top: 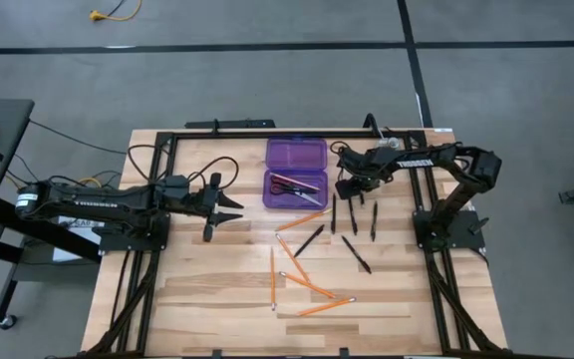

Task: Pick & place school supplies into a supply box
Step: Put the transparent pen into the violet supply box

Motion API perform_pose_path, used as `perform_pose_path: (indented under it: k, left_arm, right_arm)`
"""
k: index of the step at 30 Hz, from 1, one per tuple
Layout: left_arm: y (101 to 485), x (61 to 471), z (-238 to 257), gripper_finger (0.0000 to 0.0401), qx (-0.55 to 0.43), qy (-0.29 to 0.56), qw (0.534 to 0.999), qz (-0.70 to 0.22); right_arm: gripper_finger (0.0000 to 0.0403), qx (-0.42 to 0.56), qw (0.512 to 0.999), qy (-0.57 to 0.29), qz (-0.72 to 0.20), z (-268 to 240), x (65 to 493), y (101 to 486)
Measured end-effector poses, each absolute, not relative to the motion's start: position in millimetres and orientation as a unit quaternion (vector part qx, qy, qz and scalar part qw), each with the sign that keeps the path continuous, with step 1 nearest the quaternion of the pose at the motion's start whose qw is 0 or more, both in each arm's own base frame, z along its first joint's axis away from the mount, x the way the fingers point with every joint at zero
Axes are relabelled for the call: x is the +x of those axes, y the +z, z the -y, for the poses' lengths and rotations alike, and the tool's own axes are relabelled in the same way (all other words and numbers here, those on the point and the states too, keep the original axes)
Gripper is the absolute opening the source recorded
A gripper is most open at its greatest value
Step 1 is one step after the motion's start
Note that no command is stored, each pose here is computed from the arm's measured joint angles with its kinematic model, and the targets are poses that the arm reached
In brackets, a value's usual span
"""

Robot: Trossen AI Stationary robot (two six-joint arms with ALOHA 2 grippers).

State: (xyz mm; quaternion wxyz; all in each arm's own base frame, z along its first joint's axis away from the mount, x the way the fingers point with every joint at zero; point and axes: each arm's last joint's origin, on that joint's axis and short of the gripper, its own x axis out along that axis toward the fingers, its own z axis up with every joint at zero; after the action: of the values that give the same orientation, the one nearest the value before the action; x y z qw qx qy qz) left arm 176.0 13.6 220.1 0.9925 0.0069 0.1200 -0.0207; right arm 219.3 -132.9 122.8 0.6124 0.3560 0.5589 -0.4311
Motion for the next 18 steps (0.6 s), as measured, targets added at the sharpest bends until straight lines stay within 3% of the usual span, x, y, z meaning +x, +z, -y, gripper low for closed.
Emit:
perform_pose_path:
  k: [8, 18]
  left_arm:
    - [219.8, 175.9, -13.6, 0.0104, 0.005, -0.020, 0.992, -0.122]
    - [219.7, 175.9, -13.6, 0.0104, -0.006, -0.019, 0.992, -0.122]
  right_arm:
    - [0.0018, 0.351, 0.618, -0.435, -0.552, 133.5, 220.7, 122.9]
    - [0.0011, 0.330, 0.637, -0.428, -0.549, 126.8, 223.0, 135.4]
